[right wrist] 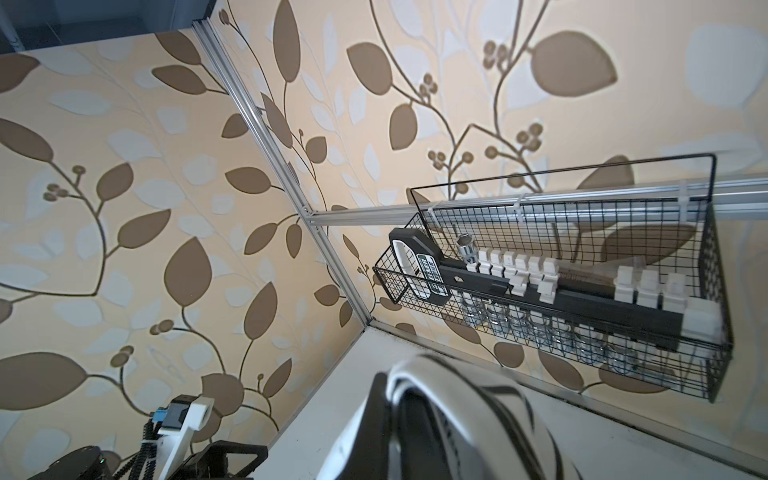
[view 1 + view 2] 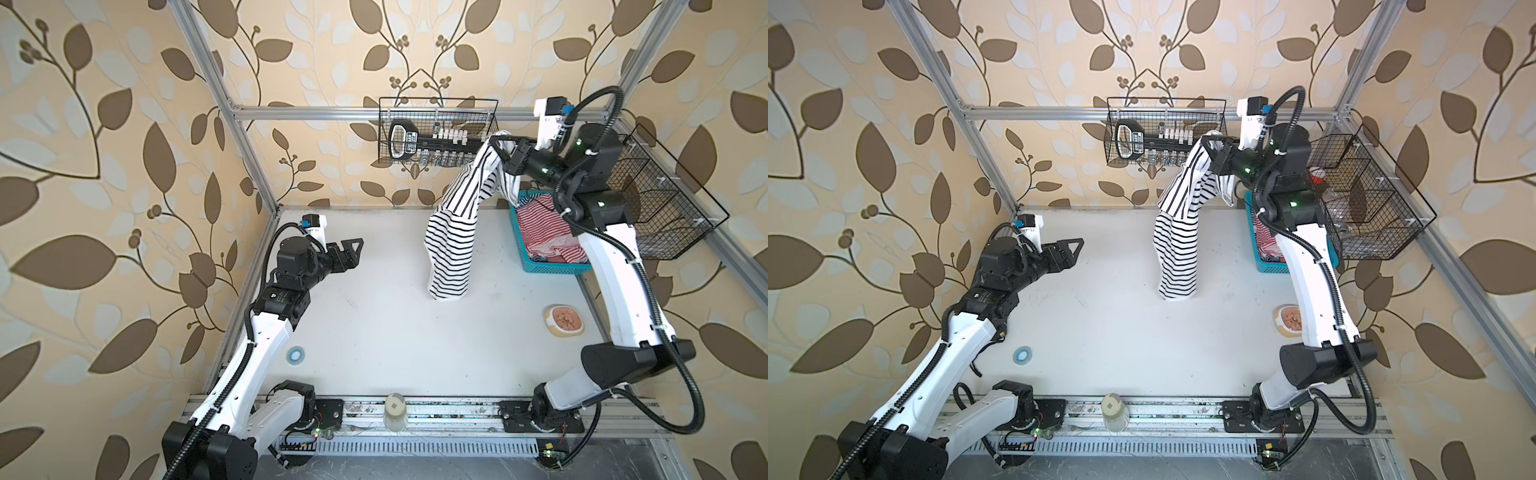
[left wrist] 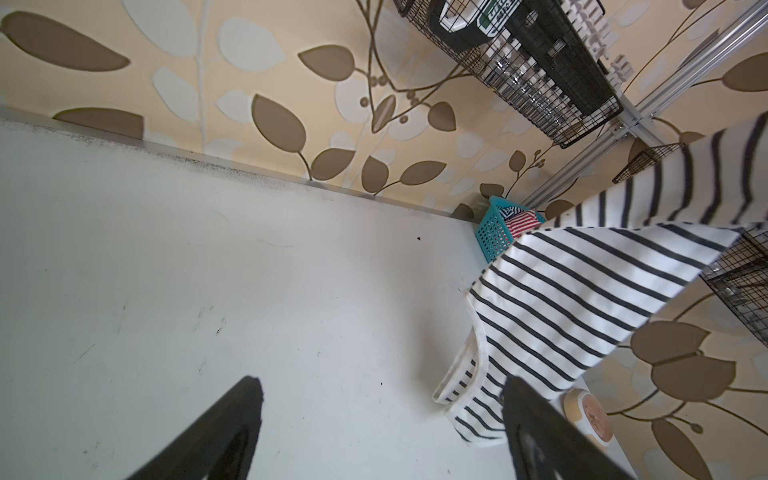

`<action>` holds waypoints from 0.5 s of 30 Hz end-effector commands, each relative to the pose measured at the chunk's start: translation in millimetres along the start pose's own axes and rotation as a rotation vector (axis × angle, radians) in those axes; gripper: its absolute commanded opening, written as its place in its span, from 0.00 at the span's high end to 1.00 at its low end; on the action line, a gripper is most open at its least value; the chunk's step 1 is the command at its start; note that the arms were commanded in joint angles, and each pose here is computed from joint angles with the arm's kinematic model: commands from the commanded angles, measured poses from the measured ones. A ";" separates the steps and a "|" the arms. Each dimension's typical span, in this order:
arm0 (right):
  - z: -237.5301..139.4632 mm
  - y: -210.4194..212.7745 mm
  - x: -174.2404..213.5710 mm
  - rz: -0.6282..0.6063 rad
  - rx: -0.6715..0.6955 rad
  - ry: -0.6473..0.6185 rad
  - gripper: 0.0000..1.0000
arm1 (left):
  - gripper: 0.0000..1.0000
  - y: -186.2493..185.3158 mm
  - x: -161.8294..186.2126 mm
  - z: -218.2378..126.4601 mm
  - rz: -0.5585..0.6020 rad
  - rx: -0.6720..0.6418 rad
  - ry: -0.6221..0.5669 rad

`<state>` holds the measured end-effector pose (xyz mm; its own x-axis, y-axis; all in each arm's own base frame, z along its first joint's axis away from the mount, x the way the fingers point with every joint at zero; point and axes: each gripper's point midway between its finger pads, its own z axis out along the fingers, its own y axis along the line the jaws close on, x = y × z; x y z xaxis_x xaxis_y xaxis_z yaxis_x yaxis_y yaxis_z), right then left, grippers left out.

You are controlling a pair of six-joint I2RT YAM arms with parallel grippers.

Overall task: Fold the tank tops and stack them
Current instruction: 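Carry the striped tank top to the table center with the right gripper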

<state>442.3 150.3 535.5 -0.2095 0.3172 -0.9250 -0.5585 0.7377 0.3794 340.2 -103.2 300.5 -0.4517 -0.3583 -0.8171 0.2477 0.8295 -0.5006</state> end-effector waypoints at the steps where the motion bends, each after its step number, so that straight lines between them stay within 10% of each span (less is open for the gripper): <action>1: 4.3 24.8 -22.4 -0.039 -0.065 -0.065 1.00 | 0.08 -16.7 -28.7 -12.4 0.032 0.016 -0.076; 15: 23.6 27.5 70.1 -0.026 -0.020 0.146 1.00 | 0.08 -18.8 -33.4 -17.8 0.020 0.011 -0.089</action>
<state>445.7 200.7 502.4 -0.2834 0.2588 -0.9234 -0.5924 0.7100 0.3807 340.2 -99.4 314.1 -0.4331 -0.3636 -0.8248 0.2364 0.8372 -0.4932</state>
